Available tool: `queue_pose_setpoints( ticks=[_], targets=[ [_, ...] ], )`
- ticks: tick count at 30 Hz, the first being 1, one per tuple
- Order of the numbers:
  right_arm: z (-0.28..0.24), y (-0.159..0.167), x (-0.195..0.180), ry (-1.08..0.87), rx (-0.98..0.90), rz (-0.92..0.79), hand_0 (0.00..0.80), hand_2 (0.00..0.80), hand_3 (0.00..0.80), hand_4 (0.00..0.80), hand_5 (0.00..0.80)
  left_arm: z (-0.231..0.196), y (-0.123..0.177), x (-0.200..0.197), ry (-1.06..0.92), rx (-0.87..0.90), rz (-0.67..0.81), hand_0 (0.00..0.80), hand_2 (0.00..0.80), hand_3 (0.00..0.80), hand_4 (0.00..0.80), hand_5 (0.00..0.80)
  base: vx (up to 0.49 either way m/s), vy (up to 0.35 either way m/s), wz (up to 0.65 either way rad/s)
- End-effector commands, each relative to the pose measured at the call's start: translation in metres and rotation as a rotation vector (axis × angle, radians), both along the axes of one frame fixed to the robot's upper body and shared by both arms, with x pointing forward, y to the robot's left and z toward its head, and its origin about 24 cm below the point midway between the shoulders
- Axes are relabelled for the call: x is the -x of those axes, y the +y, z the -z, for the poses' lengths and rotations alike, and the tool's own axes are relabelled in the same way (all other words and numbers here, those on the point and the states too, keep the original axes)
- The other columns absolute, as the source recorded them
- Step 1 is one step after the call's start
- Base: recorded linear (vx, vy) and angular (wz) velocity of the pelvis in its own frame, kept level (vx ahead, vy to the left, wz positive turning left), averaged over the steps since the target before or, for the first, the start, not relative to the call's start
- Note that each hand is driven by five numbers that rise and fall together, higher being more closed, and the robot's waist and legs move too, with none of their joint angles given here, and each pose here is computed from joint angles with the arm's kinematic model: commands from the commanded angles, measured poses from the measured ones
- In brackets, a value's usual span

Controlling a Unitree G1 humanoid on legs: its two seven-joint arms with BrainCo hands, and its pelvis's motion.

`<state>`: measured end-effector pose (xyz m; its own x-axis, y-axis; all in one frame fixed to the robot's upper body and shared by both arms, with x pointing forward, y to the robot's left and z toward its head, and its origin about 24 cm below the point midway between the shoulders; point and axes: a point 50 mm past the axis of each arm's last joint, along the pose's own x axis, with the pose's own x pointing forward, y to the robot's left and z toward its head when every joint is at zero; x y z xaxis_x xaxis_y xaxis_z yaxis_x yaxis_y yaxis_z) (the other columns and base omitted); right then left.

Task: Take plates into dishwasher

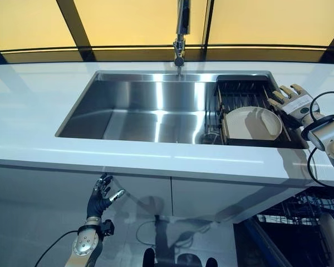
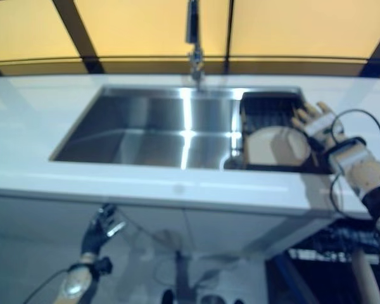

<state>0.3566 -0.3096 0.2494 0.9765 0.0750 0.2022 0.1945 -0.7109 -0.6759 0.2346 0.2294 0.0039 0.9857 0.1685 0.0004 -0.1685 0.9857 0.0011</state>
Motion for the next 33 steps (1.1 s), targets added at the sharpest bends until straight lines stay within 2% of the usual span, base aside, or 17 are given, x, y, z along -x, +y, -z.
queue_pose_setpoints(
  ticks=[1,14,33],
  targets=[
    [-0.046,0.006,0.004,-0.129,0.005,-0.033,0.0,0.0,0.0,0.0,0.0,-0.033,-0.004,-0.015,-0.155,-0.048,0.064,0.0,0.0,0.0,0.0,0.0,0.0,0.0,0.0],
    [-0.027,0.017,-0.005,-0.101,-0.028,-0.103,0.0,0.0,0.0,0.0,0.0,-0.041,-0.008,-0.02,-0.209,-0.049,0.078,0.0,0.0,0.0,0.0,0.0,-0.019,-0.013,0.0],
    [-0.003,0.008,-0.01,0.04,0.0,-0.035,0.0,0.0,0.0,0.0,0.0,-0.061,-0.006,-0.025,-0.303,-0.056,0.088,0.0,0.0,0.0,0.0,0.0,-0.025,-0.017,0.01]
  ],
)
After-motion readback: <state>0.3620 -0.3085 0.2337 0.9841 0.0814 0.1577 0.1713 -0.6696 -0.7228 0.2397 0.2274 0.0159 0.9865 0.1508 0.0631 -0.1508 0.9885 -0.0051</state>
